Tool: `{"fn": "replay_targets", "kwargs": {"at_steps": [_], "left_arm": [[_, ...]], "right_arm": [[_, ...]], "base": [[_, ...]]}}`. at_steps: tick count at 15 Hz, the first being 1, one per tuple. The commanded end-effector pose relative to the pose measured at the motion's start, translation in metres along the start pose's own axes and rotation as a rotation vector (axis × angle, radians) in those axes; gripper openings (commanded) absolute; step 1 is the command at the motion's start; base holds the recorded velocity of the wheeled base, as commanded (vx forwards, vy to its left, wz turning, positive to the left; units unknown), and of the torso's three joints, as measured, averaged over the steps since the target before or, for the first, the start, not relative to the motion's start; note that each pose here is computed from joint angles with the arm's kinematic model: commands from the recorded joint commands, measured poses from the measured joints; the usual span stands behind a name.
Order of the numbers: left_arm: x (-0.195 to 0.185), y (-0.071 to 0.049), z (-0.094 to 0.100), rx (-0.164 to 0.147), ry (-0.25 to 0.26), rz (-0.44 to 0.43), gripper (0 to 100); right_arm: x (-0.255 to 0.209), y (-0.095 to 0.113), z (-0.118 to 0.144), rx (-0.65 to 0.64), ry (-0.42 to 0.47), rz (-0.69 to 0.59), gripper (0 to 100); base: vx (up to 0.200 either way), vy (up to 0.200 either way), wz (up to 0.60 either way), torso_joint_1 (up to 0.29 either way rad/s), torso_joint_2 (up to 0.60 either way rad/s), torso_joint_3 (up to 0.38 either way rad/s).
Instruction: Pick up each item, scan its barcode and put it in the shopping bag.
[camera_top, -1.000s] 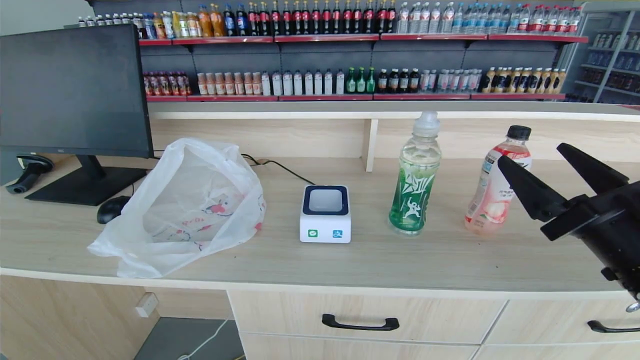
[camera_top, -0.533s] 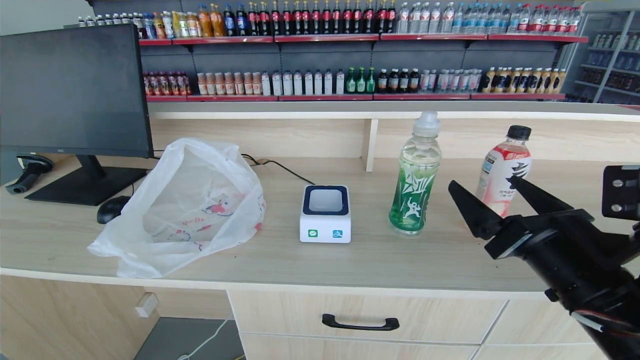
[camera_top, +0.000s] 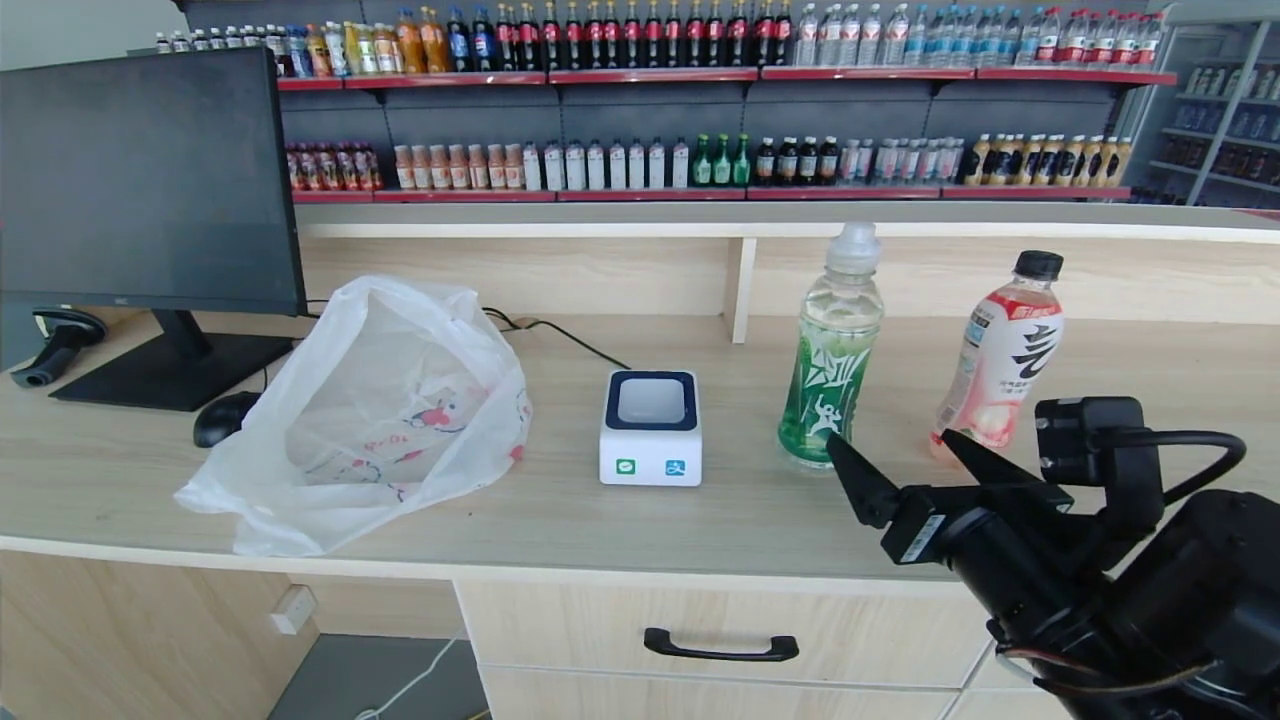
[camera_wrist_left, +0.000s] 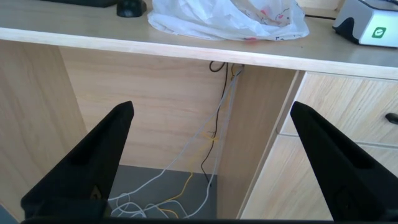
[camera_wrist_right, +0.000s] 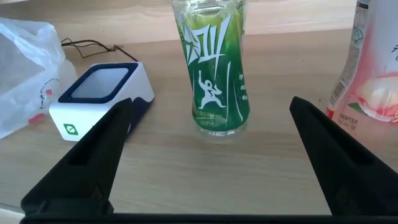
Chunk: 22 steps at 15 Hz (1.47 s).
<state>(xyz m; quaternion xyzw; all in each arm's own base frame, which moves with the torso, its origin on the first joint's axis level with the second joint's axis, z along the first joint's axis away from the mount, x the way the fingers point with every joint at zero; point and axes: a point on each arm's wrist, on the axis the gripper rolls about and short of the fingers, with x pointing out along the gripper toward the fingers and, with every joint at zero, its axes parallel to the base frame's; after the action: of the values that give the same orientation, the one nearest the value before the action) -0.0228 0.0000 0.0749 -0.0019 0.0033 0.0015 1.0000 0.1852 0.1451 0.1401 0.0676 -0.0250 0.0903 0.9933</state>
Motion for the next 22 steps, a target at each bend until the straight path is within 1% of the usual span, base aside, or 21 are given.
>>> {"fn": "replay_targets", "kwargs": {"at_steps": [1, 3, 4, 6, 11, 14, 17, 21, 22], "left_arm": [[0.000, 0.000, 0.000, -0.001, 0.001, 0.000, 100], [0.000, 0.000, 0.000, -0.001, 0.000, -0.001, 100], [0.000, 0.000, 0.000, -0.001, 0.000, 0.000, 100], [0.000, 0.000, 0.000, -0.001, 0.000, 0.000, 100], [0.000, 0.000, 0.000, -0.001, 0.000, 0.000, 100], [0.000, 0.000, 0.000, -0.001, 0.000, -0.001, 100], [0.000, 0.000, 0.000, 0.001, 0.000, -0.001, 100], [0.000, 0.000, 0.000, 0.001, 0.000, -0.001, 100], [0.000, 0.000, 0.000, 0.005, 0.001, -0.003, 100]], "right_arm": [[0.002, 0.001, -0.003, 0.003, 0.011, 0.003, 100], [0.003, -0.004, -0.001, 0.005, 0.003, -0.018, 100], [0.007, -0.011, 0.001, -0.003, -0.008, -0.049, 100], [0.010, -0.019, 0.005, -0.008, -0.025, -0.087, 100], [0.013, -0.022, 0.005, -0.012, -0.029, -0.102, 100], [0.022, -0.033, 0.010, -0.031, -0.054, -0.159, 100], [0.031, -0.030, 0.012, -0.032, -0.072, -0.158, 100], [0.048, -0.028, 0.007, -0.032, -0.074, -0.156, 100], [0.056, -0.030, 0.008, -0.034, -0.093, -0.172, 100]], "base": [[0.000, 0.200, 0.00, 0.002, 0.00, 0.002], [0.000, 0.200, 0.00, 0.000, 0.00, 0.002], [0.000, 0.200, 0.00, 0.002, 0.01, 0.002], [0.000, 0.000, 0.00, 0.000, 0.00, 0.000], [0.000, 0.000, 0.00, 0.000, 0.00, 0.000], [0.000, 0.000, 0.00, 0.000, 0.00, 0.000], [0.000, 0.000, 0.00, 0.000, 0.00, 0.000], [0.000, 0.000, 0.00, 0.000, 0.00, 0.000], [0.000, 0.000, 0.00, 0.000, 0.00, 0.000]]}}
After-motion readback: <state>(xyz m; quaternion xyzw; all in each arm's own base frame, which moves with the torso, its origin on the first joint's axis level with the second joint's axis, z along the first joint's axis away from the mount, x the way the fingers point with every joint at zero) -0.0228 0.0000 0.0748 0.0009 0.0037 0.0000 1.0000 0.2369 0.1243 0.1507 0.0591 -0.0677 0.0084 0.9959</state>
